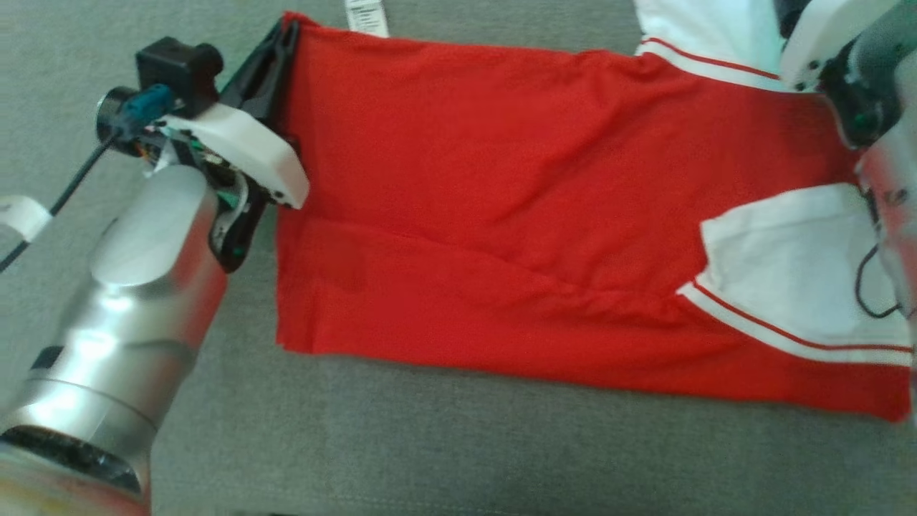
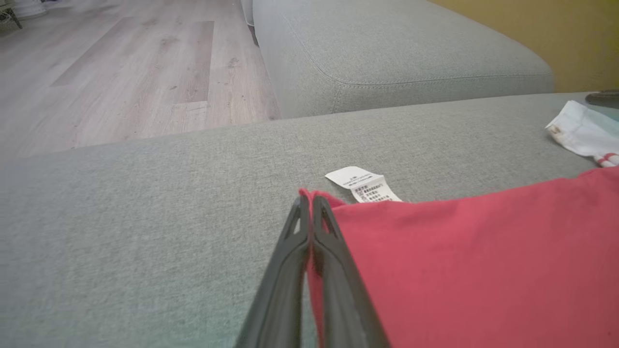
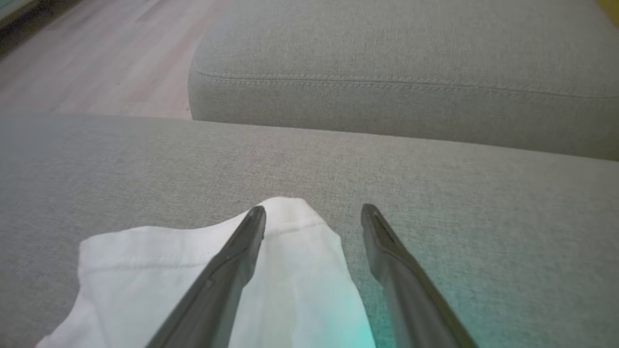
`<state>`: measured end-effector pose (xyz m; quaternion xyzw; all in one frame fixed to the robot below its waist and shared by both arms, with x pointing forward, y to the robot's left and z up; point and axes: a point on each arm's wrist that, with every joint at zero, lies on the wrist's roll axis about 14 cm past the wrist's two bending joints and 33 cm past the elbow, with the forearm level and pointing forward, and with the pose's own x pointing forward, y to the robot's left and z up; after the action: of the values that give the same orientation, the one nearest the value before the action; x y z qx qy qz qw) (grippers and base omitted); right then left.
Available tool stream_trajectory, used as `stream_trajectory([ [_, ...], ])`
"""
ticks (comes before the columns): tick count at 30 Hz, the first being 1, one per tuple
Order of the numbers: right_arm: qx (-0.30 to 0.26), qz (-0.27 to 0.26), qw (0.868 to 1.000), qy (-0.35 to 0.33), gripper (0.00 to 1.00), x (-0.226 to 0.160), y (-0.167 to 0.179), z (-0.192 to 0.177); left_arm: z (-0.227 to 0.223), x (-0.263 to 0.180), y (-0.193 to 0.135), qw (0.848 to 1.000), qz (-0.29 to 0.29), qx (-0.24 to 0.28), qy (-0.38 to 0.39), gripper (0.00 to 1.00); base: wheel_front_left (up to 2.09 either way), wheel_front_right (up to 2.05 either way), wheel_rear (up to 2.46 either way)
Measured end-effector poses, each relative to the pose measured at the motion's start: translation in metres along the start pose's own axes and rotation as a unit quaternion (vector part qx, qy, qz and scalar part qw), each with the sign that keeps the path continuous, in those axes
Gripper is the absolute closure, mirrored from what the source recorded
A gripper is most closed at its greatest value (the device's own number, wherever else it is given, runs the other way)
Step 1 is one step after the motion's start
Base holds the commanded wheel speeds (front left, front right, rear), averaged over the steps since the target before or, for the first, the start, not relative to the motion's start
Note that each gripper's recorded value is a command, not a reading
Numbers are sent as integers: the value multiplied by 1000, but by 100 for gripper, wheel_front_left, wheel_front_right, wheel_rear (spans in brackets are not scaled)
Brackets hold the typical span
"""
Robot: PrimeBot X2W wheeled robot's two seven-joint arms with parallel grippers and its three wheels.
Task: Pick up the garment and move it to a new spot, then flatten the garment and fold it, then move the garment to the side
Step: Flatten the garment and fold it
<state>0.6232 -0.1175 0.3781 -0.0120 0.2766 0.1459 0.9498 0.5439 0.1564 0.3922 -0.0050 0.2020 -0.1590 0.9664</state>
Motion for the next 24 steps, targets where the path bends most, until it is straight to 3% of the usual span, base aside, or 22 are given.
stream_trajectory([
  [5,-4,-5,999,47,0,13,1,-18,-2,-4,0,1000,-1,-1,-3,100,0,0,0],
  [6,-3,-4,999,49,7,15,2,-19,-4,-5,-1,1000,-1,-2,-1,100,0,0,0],
  [7,-2,-5,999,49,59,16,1,-17,-5,-5,0,1000,-1,-5,-3,100,0,0,0],
  [8,1,-6,999,51,100,17,1,-16,-5,-6,0,1000,0,-7,-3,100,0,0,0],
  [14,2,-23,999,-37,100,13,-13,11,0,-3,1,1000,2,-11,-23,100,0,0,0],
  [19,1,-41,988,-147,100,-3,-26,55,20,1,6,998,14,-9,-55,100,0,0,0],
  [24,6,-44,979,-199,100,-18,-27,83,31,0,12,997,28,-9,-70,100,0,0,0],
])
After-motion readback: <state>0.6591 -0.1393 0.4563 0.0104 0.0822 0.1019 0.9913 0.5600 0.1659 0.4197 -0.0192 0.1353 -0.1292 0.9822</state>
